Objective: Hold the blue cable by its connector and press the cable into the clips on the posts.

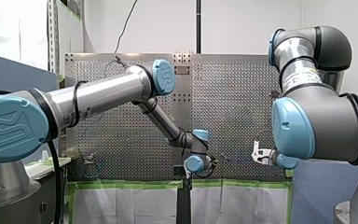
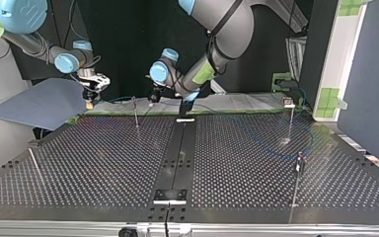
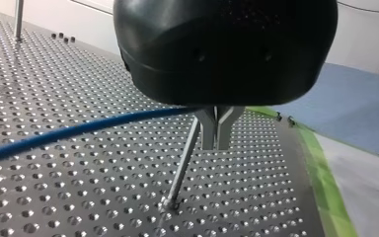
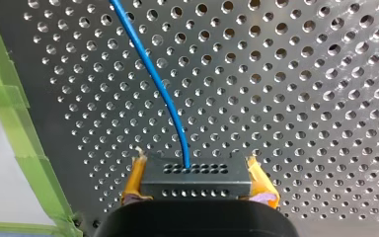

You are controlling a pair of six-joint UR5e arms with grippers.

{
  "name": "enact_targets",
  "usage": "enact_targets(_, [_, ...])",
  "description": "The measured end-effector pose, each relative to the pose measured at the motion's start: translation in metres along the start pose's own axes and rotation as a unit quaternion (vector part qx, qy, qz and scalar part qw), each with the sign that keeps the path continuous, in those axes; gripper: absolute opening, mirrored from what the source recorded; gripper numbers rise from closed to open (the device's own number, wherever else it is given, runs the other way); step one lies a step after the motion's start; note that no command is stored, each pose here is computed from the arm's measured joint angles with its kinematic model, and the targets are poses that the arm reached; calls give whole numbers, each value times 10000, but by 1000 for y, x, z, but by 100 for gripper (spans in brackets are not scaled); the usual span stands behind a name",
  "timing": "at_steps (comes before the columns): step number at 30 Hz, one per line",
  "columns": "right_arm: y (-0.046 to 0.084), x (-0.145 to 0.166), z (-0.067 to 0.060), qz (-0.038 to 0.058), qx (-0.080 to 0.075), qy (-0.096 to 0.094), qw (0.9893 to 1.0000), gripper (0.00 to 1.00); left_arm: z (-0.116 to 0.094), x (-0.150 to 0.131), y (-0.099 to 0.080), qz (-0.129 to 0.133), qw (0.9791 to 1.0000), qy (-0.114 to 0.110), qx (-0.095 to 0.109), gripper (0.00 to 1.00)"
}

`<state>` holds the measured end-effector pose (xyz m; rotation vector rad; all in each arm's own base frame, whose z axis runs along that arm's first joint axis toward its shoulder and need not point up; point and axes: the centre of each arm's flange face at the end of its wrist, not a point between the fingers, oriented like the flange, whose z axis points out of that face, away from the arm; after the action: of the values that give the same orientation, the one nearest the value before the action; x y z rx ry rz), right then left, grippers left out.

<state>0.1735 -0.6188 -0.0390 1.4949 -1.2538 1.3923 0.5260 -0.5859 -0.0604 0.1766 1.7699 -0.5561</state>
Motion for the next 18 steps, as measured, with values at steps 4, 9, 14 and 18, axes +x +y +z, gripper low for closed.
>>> enact_targets(4, [1, 3, 3, 3, 1, 39, 10000, 0, 5, -6, 4, -30, 10000, -36, 24, 5])
enact_targets(9, [0, 9, 11, -18, 27, 119, 9999, 0, 11, -11, 10, -81, 9999, -63, 42, 5])
enact_targets(14, [-4, 12, 15, -41, 67, 170, 9998, 0, 17, -12, 14, -191, 9997, -95, 67, 5])
enact_targets(18, [-4, 17, 21, -54, 95, 234, 9997, 0, 25, -21, 13, -305, 9993, -187, 134, 5])
